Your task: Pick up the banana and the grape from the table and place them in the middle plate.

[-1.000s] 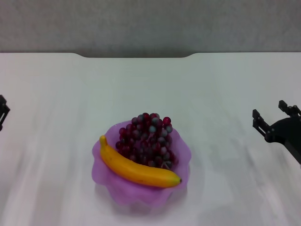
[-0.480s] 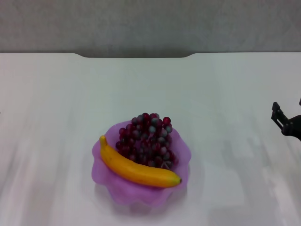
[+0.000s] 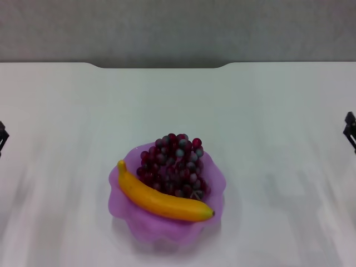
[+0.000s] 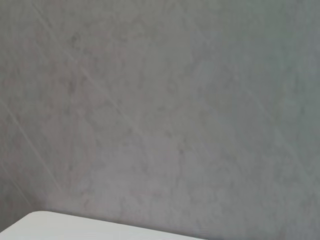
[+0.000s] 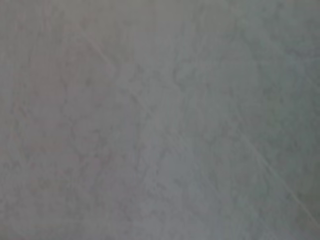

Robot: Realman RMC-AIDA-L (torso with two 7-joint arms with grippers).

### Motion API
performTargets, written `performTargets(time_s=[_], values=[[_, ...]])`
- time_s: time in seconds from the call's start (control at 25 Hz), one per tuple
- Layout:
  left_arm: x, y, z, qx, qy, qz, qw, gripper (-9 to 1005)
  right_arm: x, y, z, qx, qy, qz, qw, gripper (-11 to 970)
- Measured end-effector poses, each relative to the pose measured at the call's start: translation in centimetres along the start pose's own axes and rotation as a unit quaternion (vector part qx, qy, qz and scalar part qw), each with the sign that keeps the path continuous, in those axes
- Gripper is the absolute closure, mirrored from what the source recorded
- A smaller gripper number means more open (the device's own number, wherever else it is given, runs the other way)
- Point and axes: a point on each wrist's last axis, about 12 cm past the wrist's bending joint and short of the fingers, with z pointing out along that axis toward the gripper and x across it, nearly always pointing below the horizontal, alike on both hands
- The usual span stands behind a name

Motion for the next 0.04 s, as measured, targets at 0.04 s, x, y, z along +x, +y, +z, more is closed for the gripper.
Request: performTargets(time_s=[0.04], values=[[0.02, -0.04, 0.05, 0.0, 0.002, 0.001, 1.0, 124, 0.1, -0.13, -0.04, 0.001, 0.004, -0.001, 1.0, 191]])
